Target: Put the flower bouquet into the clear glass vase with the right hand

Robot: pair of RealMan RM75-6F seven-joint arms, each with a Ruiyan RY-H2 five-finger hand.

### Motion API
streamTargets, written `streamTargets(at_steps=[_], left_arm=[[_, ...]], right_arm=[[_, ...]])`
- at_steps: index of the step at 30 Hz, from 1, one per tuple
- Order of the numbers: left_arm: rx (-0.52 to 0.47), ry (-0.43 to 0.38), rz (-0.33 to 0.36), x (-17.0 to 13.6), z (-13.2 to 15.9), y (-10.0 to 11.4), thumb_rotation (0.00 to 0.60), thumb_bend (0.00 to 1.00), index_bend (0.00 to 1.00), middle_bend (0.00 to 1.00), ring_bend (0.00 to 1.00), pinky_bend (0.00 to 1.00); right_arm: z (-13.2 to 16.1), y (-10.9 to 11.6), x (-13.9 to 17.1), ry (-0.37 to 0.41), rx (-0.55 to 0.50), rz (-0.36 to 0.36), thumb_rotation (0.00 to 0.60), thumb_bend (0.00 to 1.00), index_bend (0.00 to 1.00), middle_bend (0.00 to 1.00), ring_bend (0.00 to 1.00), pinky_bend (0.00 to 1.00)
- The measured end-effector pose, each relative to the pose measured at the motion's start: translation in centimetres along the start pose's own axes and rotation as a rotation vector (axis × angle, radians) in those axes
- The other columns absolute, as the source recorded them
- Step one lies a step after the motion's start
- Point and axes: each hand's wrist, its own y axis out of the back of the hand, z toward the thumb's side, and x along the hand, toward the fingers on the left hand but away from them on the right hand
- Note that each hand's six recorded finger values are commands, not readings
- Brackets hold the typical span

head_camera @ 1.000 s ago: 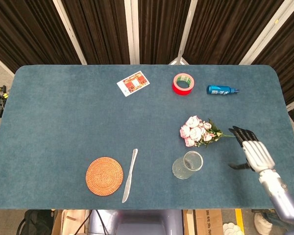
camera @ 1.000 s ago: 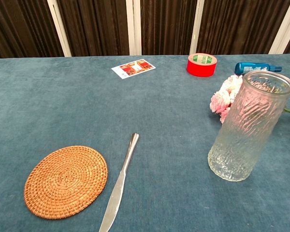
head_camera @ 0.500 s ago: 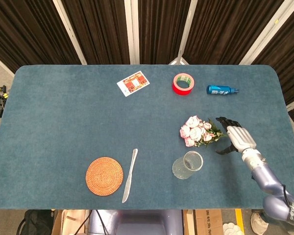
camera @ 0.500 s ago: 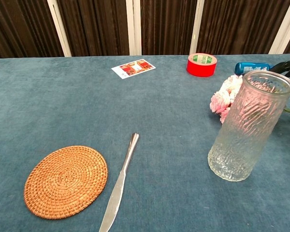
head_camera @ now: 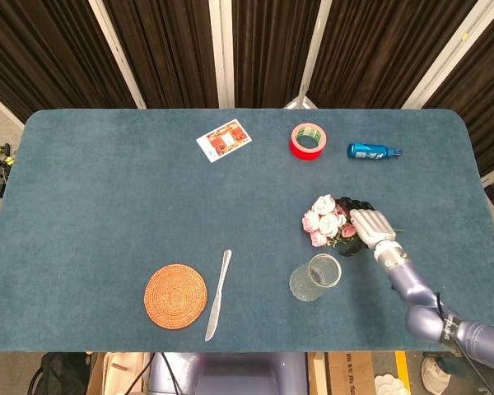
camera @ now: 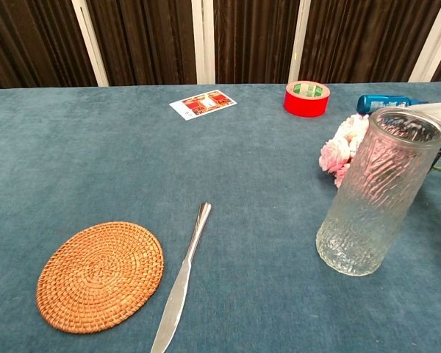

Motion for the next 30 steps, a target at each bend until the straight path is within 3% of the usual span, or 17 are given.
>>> streamTargets(at_steps=[10, 19, 23, 30], left_arm=[[0.011, -0.009, -0.02, 0.2, 0.3, -0.5, 0.6, 0.22, 0.12, 0.0, 0.0, 0.05], [0.029, -0.016, -0.029, 0.3, 0.7, -0.9, 0.6, 0.22, 0.12, 0.0, 0.0, 0.05], [0.033, -0.027, -0.037, 0.2, 1.0, -1.1, 0.6, 0.22, 0.12, 0.0, 0.0, 0.05], [0.034, -0.025, -0.04, 0.2, 1.0, -1.2, 0.6, 0.22, 0.12, 0.0, 0.0, 0.05]], right_arm=[[1.2, -0.8, -2.5, -0.011, -0.02, -0.004, 0.6, 0.13, 0.13, 0.13, 0.13, 0.0], [1.6, -0.3, -3.7, -0.023, 0.019, -0.054, 0.6, 0.15, 0.24, 0.28, 0.32, 0.01], [1.5, -0.3, -3.8, -0.023, 0.034, -0.064, 0.6, 0.21, 0.3, 0.33, 0.4, 0.07], [1.2, -0.6, -3.7, -0.017, 0.029, -0.056, 0.6, 0.43, 0.46, 0.44, 0.51, 0.16]])
